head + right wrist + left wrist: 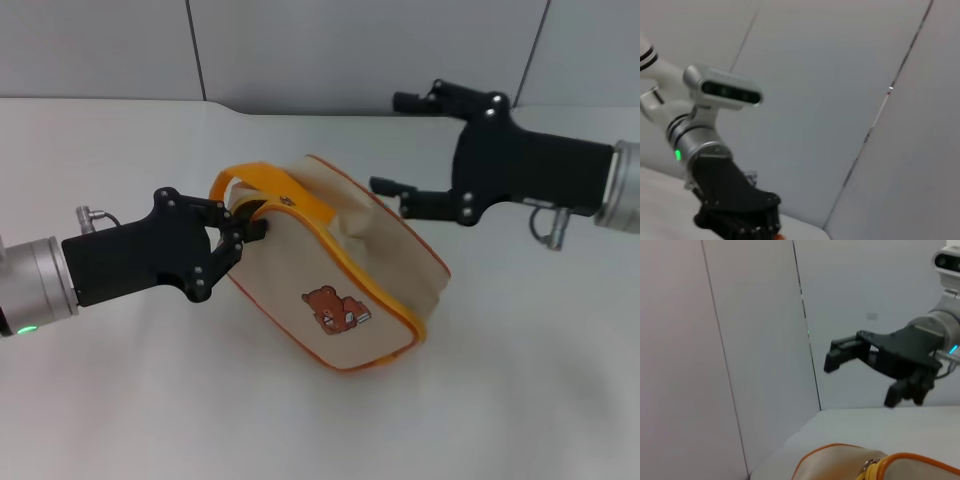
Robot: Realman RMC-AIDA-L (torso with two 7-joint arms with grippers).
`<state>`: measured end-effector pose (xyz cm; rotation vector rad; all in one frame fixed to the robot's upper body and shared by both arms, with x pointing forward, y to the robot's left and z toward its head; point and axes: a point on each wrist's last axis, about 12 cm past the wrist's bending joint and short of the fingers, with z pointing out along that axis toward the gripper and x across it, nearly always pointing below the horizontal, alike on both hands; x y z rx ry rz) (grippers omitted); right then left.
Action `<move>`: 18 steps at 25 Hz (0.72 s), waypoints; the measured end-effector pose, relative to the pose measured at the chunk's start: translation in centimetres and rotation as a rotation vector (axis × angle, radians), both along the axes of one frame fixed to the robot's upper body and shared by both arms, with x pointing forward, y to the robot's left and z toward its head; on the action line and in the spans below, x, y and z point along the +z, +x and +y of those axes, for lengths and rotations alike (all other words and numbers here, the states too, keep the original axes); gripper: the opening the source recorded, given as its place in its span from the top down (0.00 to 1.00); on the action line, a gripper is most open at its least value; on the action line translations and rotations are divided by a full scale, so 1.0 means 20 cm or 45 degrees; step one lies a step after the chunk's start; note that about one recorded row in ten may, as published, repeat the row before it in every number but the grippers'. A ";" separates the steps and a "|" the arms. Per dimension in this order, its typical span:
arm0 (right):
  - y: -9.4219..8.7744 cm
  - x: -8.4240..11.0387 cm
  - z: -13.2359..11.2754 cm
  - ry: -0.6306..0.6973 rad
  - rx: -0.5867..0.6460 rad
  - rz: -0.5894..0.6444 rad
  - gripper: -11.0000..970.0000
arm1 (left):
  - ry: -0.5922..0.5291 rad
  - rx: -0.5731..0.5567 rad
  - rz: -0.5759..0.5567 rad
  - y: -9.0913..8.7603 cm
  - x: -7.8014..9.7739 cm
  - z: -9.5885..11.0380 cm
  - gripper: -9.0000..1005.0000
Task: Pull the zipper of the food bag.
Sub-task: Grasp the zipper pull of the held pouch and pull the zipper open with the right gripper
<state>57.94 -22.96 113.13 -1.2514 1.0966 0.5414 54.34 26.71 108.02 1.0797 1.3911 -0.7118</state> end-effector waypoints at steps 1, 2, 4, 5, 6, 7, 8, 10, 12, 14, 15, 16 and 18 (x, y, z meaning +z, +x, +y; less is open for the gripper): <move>0.00 -0.01 0.02 -0.019 0.021 -0.023 0.21 | -0.002 -0.005 -0.005 0.00 0.00 -0.01 0.94; 0.00 -0.01 0.04 -0.035 0.038 -0.045 0.23 | -0.003 -0.008 -0.007 0.00 0.01 -0.01 0.94; 0.01 -0.03 0.07 -0.059 0.056 -0.089 0.26 | -0.007 -0.015 -0.010 0.01 0.01 -0.02 0.94; 0.01 -0.04 0.09 -0.068 0.058 -0.110 0.29 | -0.010 -0.019 -0.011 0.01 0.01 -0.03 0.94; 0.00 -0.05 0.11 -0.073 0.061 -0.128 0.31 | -0.012 -0.022 -0.012 0.01 0.01 -0.03 0.94; 0.00 -0.06 0.13 -0.083 0.066 -0.142 0.33 | -0.017 -0.026 -0.014 0.01 0.02 -0.03 0.94; 0.01 -0.06 0.14 -0.091 0.068 -0.152 0.35 | -0.019 -0.028 -0.015 0.01 0.02 -0.03 0.94; 0.01 -0.07 0.17 -0.110 0.068 -0.162 0.39 | -0.022 -0.030 -0.017 0.01 0.02 -0.03 0.94; 0.01 -0.09 0.20 -0.138 0.076 -0.167 0.43 | -0.020 -0.035 -0.022 0.01 0.02 -0.03 0.94; 0.01 -0.11 0.22 -0.170 0.089 -0.168 0.48 | -0.021 -0.042 -0.029 0.01 0.03 -0.04 0.94; 0.01 -0.11 0.23 -0.186 0.096 -0.167 0.50 | -0.022 -0.045 -0.031 0.01 0.03 -0.04 0.94; 0.01 -0.12 0.24 -0.200 0.102 -0.166 0.52 | -0.024 -0.049 -0.033 0.01 0.03 -0.04 0.94; 0.01 -0.12 0.25 -0.208 0.112 -0.167 0.57 | -0.026 -0.053 -0.035 0.01 0.03 -0.04 0.94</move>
